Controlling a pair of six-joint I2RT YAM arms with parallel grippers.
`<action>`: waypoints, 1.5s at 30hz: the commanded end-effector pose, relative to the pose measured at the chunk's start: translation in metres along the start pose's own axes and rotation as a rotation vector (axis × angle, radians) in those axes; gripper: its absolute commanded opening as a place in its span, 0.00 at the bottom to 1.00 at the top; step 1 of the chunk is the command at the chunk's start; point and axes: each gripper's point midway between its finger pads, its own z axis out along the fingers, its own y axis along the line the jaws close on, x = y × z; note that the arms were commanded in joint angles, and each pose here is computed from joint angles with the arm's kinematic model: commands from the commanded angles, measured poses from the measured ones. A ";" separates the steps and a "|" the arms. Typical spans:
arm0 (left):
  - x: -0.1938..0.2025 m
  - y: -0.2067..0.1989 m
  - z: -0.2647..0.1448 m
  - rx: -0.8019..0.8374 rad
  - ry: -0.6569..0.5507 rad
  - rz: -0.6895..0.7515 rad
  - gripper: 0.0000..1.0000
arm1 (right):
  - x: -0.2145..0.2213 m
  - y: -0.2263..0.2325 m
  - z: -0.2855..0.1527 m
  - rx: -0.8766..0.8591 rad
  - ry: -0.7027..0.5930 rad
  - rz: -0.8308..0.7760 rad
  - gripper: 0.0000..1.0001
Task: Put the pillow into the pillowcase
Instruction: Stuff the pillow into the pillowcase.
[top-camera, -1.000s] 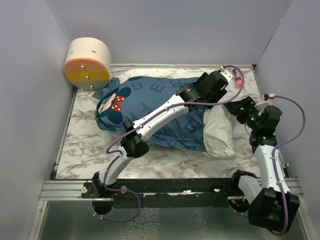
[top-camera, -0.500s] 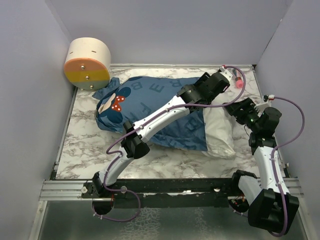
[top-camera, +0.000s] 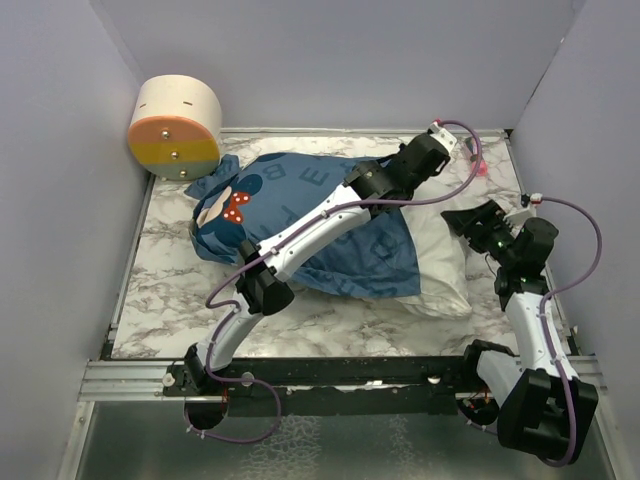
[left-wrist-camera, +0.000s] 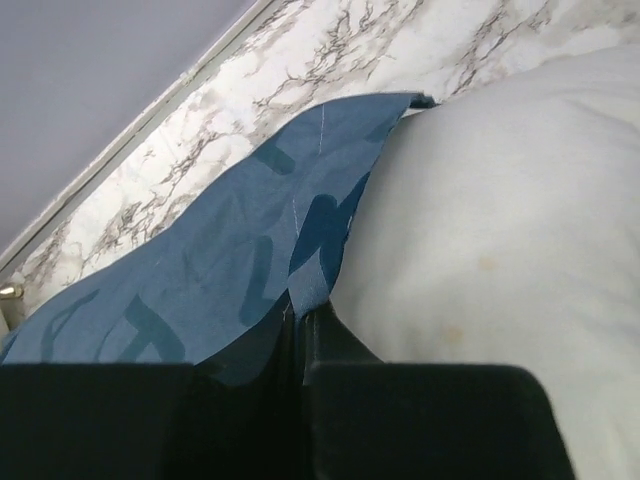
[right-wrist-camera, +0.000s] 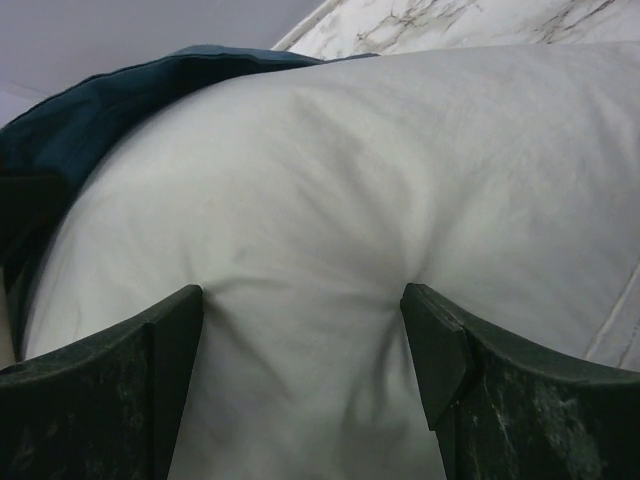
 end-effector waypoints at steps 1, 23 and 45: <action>-0.034 0.006 -0.037 0.089 -0.103 -0.074 0.00 | 0.022 -0.006 0.002 -0.034 0.079 0.030 0.81; -0.196 -0.095 -0.208 1.213 -0.623 -0.531 0.00 | -0.020 0.196 0.040 -0.631 0.002 -0.034 0.01; -0.207 -0.107 -0.150 1.400 -0.586 -0.733 0.00 | 0.118 0.156 0.041 -0.614 0.157 0.088 0.01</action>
